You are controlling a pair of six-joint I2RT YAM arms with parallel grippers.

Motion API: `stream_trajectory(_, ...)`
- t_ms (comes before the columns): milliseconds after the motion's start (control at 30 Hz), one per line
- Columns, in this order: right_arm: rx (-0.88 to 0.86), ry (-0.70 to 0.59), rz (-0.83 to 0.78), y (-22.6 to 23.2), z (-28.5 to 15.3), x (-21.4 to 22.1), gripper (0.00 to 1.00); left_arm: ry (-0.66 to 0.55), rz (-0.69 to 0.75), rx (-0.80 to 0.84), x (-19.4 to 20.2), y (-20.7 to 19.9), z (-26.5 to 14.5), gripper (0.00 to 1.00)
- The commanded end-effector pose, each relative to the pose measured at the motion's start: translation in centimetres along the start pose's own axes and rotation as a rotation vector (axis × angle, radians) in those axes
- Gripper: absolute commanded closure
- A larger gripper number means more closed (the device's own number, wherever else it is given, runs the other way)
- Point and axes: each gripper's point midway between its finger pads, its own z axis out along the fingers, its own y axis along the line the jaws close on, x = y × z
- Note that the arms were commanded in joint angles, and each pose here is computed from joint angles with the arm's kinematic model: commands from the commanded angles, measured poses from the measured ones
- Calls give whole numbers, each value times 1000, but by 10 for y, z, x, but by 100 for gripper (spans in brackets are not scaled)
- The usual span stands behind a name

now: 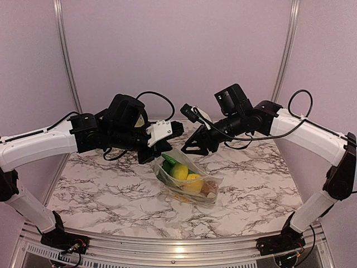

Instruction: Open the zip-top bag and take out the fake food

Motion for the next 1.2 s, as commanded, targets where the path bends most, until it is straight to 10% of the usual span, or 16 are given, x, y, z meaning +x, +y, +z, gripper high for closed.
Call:
stream_trajectory(0,-41,25,70,10,1,-3,52,-41,16,-34,-18,8,-10,100)
stream_trajectory(433,-117,-15,115,32,-12,-21,41,-25,24,-31,-15,8,-5,100)
stream_trajectory(800,15,144,147,20,17,17,53,-37,10,-33,-18,9,-5,100)
stream_trajectory(1033,84,139,147,10,14,14,99,-37,13,-41,-17,10,-3,100)
stream_trajectory(1167,88,97,193,7,11,5,100,-61,-9,-66,-23,16,-1,91)
